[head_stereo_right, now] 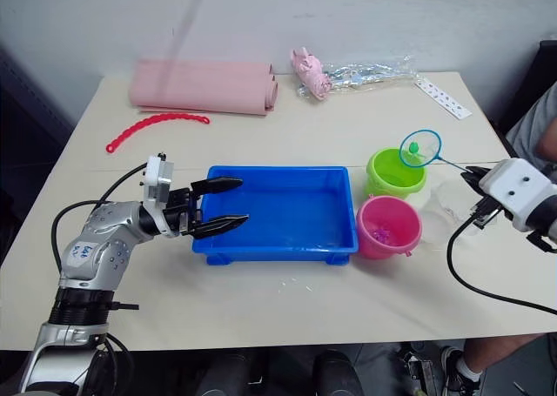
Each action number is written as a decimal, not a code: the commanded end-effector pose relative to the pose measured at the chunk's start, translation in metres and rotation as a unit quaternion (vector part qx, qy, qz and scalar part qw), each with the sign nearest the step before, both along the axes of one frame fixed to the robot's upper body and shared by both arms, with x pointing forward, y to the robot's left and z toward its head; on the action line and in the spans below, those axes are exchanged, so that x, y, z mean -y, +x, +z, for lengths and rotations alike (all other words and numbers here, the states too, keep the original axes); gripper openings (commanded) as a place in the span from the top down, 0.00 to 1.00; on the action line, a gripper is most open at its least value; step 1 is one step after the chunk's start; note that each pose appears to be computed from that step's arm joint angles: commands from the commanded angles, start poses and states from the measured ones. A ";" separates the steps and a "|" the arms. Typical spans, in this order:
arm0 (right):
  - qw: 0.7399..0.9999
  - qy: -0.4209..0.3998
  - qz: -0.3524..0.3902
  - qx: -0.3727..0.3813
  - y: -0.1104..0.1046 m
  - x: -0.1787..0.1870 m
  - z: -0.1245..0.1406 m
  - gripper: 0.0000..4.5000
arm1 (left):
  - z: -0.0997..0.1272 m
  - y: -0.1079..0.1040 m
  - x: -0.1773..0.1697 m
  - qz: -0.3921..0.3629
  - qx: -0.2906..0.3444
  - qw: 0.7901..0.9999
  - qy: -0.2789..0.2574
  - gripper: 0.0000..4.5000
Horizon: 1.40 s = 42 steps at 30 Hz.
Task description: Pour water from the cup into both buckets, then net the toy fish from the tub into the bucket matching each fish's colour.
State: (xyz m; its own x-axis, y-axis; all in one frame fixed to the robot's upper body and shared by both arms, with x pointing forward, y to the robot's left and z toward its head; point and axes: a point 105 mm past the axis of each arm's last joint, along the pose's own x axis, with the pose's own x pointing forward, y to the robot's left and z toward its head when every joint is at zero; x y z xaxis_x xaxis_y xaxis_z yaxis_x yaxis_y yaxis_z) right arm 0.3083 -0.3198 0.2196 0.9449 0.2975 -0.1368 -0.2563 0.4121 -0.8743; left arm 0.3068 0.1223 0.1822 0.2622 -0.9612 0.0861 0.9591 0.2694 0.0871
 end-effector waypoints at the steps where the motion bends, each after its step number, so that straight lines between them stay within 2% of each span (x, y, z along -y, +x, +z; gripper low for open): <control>1: 0.990 -0.125 0.033 0.050 -0.004 -0.005 0.011 1.00 | 0.007 -0.003 0.001 -0.001 0.020 1.000 -0.004 0.01; 6: 0.976 -0.200 0.053 0.066 -0.007 -0.005 0.005 1.00 | 0.006 -0.003 0.001 0.001 0.019 1.000 -0.006 0.01; 11: 0.944 -0.295 0.052 0.137 -0.009 -0.003 0.006 1.00 | 0.003 -0.006 0.006 -0.015 0.015 1.000 -0.012 0.01; 18: 0.910 -0.362 0.082 0.182 -0.008 -0.010 0.006 1.00 | 0.003 0.000 0.008 -0.010 0.033 0.999 -0.013 0.01; 27: 0.915 -0.354 0.086 0.173 -0.006 -0.009 0.005 1.00 | 0.001 0.002 0.008 -0.014 0.040 0.999 -0.009 0.01; 28: 0.923 -0.335 0.079 0.169 -0.007 -0.006 0.005 1.00 | 0.001 0.001 0.006 -0.013 0.043 0.999 -0.008 0.01; 32: 0.968 -0.175 0.050 0.175 -0.010 -0.003 0.020 1.00 | 0.013 -0.003 -0.003 -0.019 0.073 0.997 -0.027 0.01; 35: 0.988 0.031 0.074 0.131 -0.014 -0.014 0.026 1.00 | 0.030 -0.007 -0.014 -0.027 0.086 0.995 -0.036 0.01; 38: 0.975 0.178 0.118 0.065 -0.020 -0.027 0.027 1.00 | 0.043 -0.008 -0.024 -0.038 0.093 0.995 -0.029 0.01; 42: 0.939 0.278 0.194 -0.050 -0.030 -0.061 0.015 1.00 | 0.055 -0.006 -0.037 -0.025 0.072 0.997 -0.034 0.01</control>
